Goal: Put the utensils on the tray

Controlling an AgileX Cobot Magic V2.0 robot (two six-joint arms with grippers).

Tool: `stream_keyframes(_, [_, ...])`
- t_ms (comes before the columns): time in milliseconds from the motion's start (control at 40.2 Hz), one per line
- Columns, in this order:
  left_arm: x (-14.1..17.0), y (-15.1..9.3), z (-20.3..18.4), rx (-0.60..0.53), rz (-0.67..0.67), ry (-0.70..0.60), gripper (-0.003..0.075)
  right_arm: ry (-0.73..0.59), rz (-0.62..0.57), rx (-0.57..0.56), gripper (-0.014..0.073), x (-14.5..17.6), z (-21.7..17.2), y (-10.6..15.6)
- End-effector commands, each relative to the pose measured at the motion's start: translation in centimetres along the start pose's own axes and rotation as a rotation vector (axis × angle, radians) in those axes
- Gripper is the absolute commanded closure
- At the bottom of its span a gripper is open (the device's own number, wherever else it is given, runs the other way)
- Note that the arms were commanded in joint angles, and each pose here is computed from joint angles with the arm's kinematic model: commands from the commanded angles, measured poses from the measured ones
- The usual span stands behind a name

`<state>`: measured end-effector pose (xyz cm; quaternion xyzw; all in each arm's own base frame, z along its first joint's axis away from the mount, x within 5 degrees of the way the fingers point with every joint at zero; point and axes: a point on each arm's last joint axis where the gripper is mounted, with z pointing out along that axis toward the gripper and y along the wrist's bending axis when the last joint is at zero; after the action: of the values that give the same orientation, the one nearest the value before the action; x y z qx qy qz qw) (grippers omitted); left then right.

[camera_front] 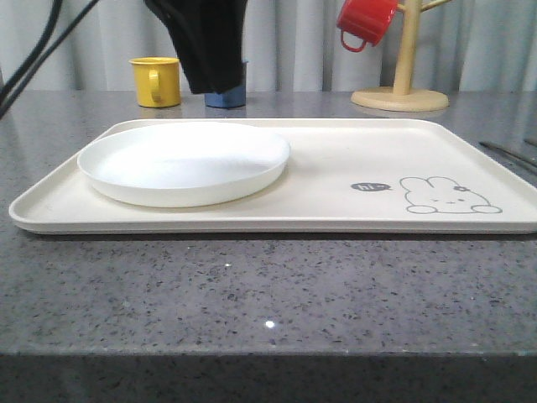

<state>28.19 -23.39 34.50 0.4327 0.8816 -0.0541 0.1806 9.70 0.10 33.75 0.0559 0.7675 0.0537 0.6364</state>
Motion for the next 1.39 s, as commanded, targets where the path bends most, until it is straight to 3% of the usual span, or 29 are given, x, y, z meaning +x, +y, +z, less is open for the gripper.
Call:
stream_keyframes(0, [1.4,1.6,-4.2,-0.040,-0.083,-0.068,0.0738,-0.104,-0.006,-0.009,0.0003,-1.8,-0.2,0.2])
stream_keyframes(298, [8.8,7.6,-9.5,-0.200,-0.366,-0.177,0.0738,-0.104,-0.006,-0.009,0.0003,-1.8,-0.2,0.2])
stream_keyframes(497, [14.2,8.8,-12.0,-0.339,-0.524,-0.338,0.0738,-0.104,-0.006,-0.009,0.0003,-1.8,-0.2,0.2])
stream_keyframes(696, [18.2,5.7,-13.0,-0.474,-0.501,-0.622,0.0738,-0.104,-0.006,-0.009,0.0003,-1.8,-0.2,0.2])
stream_keyframes(920, [24.1,0.7,-11.2,-0.575,-0.439,-0.905,0.0738,-0.104,-0.006,-0.009,0.0003,-1.8,-0.2,0.2])
stream_keyframes(1119, [28.8,-2.6,-8.7,-0.607,-0.422,-0.989,0.0738,-0.104,-0.006,-0.009,0.0003,-1.8,-0.2,0.2])
stream_keyframes(1367, [30.6,-4.2,-8.6,-0.638,-0.401,-1.071,0.0738,-0.104,-0.006,-0.009,0.0003,-1.8,-0.2,0.2])
